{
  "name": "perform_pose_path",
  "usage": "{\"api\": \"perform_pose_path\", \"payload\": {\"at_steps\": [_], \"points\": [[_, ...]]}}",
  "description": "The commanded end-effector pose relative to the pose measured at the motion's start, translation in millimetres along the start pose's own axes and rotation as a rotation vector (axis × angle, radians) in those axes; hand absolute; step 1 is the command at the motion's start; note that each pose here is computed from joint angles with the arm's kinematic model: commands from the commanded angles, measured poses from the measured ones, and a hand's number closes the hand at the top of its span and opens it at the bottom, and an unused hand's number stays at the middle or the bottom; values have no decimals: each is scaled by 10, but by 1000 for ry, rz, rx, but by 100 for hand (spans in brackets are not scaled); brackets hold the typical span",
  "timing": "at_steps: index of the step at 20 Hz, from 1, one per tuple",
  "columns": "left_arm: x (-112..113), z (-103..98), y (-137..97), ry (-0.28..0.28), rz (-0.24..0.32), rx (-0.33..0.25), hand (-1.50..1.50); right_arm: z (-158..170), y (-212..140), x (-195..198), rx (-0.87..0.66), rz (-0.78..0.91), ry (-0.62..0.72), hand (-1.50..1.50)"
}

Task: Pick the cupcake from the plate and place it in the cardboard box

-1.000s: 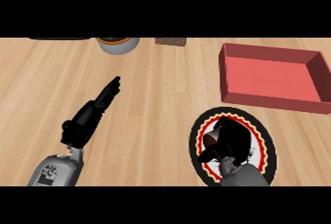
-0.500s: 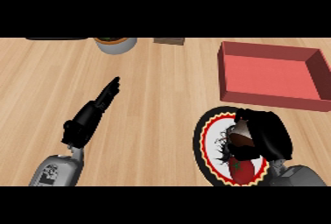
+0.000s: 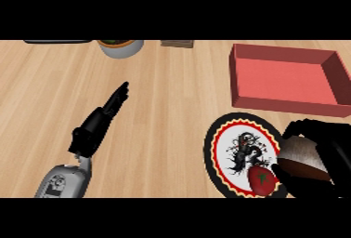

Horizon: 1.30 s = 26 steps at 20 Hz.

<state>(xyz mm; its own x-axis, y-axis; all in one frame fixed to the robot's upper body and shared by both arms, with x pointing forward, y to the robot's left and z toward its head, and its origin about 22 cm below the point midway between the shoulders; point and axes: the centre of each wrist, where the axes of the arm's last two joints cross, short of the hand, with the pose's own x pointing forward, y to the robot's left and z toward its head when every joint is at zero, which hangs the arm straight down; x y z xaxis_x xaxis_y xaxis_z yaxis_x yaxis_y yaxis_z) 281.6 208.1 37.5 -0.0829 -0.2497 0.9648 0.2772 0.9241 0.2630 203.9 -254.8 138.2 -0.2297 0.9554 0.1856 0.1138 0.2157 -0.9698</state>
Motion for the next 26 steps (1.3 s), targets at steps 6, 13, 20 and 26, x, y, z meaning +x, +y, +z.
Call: {"api": "perform_pose_path", "payload": {"at_steps": [6,13,20,26], "points": [[35,-24,-10,-12,-5,-10,0,253,-788,-51,-203,-138,46,150],[115,-55,32,-4,-2,-23,0,13,-1203,0,-277,-171,157,150],[25,48,139,-12,0,-22,0,-376,-1294,-349,-262,-180,209,150],[128,98,-6,-19,-12,-19,0,-857,-1149,-470,-254,-215,218,150]]}}
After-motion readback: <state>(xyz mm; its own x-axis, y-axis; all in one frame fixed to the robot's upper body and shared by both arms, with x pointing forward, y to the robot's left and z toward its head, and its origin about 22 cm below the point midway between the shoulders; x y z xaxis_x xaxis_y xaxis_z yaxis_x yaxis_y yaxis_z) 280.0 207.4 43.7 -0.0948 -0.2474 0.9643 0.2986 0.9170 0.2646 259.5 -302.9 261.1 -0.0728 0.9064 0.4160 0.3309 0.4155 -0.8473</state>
